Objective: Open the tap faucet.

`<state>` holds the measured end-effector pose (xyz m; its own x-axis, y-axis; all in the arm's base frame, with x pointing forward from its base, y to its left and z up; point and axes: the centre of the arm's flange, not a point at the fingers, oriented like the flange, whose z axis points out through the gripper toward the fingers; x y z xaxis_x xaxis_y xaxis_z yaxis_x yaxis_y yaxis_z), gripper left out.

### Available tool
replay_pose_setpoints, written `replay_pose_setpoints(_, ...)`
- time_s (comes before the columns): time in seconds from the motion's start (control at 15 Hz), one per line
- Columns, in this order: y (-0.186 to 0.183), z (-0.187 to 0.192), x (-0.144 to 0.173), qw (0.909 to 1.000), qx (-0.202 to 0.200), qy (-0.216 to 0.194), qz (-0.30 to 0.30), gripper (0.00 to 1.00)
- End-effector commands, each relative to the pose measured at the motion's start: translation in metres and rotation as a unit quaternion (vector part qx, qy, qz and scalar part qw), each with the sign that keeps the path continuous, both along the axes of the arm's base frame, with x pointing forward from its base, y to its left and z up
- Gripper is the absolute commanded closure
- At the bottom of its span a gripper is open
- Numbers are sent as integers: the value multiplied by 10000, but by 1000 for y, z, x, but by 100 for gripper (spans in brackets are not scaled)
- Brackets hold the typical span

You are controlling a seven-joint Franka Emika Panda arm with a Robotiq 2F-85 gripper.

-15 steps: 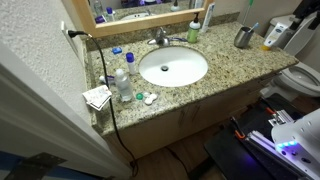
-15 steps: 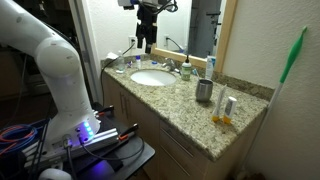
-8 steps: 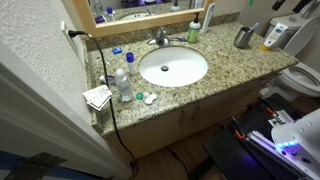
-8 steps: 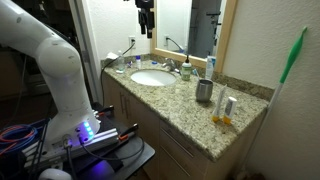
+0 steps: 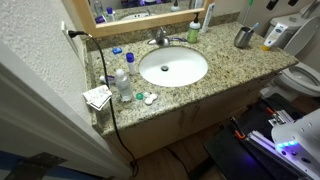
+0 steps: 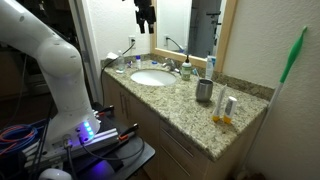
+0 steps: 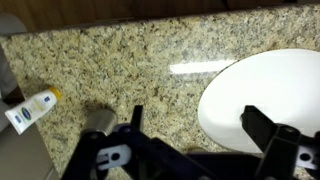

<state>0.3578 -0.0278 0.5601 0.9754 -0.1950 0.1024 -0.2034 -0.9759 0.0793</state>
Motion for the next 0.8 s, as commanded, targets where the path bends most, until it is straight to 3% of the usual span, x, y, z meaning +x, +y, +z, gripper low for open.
replay_pose_setpoints(0.0,35,32,51,9962,-600,-255,582,0)
replay_pose_setpoints(0.13,36,41,52,9968,-278,-476,583,0)
replay_pose_setpoints(0.2,42,33,35,9969,-434,-379,540,0)
replay_pose_setpoints(0.53,46,30,39,9962,-561,-305,595,0)
replay_pose_setpoints(0.73,67,26,72,9938,-855,-586,406,0)
